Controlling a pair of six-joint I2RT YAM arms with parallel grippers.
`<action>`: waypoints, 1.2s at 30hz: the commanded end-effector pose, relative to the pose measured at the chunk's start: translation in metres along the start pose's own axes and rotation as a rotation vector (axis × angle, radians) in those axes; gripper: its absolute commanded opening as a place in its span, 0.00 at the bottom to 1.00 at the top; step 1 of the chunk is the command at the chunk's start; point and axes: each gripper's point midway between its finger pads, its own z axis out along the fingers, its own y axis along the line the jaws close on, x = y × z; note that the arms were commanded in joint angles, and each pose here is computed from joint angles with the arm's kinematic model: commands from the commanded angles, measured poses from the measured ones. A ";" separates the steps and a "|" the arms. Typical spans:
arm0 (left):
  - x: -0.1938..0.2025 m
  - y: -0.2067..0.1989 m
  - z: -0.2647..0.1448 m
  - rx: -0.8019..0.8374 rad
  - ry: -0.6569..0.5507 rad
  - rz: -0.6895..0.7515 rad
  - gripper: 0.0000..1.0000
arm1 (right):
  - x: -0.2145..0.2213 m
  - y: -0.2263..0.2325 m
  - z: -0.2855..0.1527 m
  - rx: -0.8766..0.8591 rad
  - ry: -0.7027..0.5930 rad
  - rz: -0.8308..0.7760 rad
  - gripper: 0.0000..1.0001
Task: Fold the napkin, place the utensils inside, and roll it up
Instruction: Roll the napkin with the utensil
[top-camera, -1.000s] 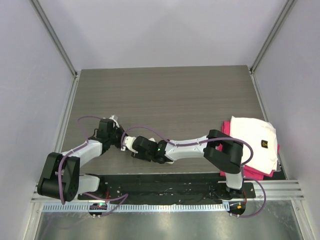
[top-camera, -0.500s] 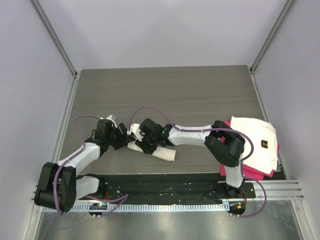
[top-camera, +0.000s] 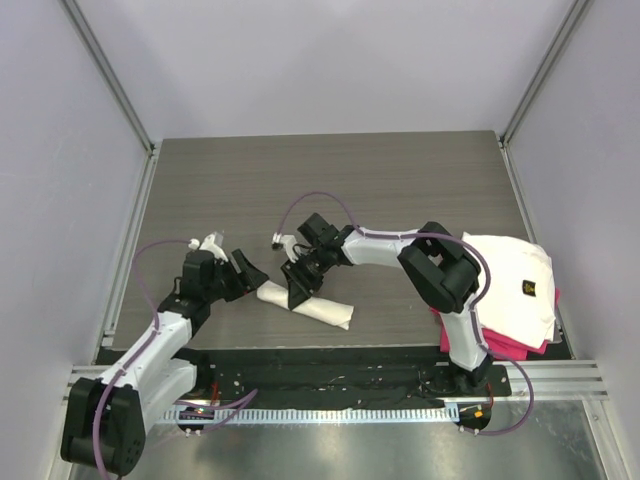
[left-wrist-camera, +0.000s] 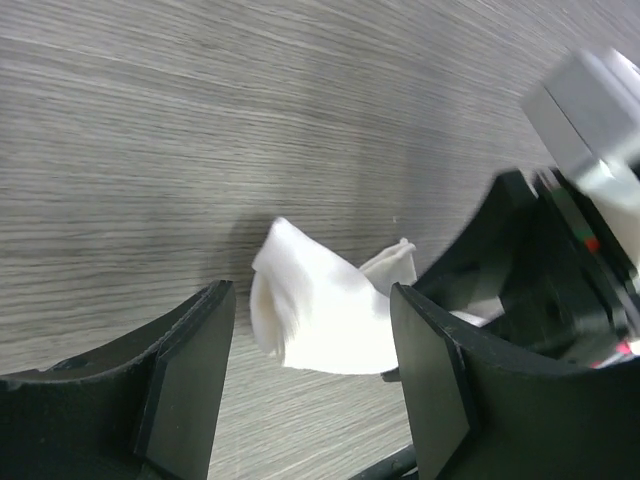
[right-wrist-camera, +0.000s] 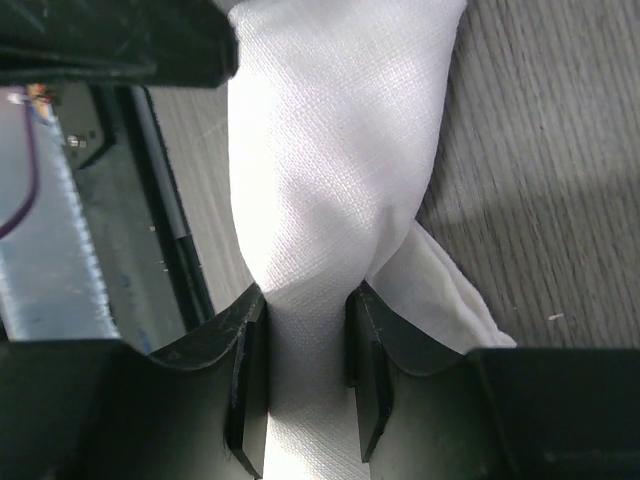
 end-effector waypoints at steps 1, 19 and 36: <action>0.003 -0.013 0.000 0.090 0.008 0.019 0.66 | 0.004 0.013 -0.002 -0.152 0.033 0.143 0.26; 0.012 -0.017 0.020 0.161 0.044 -0.040 0.26 | 0.000 -0.024 0.006 -0.148 0.013 0.277 0.26; 0.016 0.001 0.017 -0.047 0.176 -0.077 0.00 | -0.066 -0.002 -0.076 0.484 -0.225 -0.218 0.77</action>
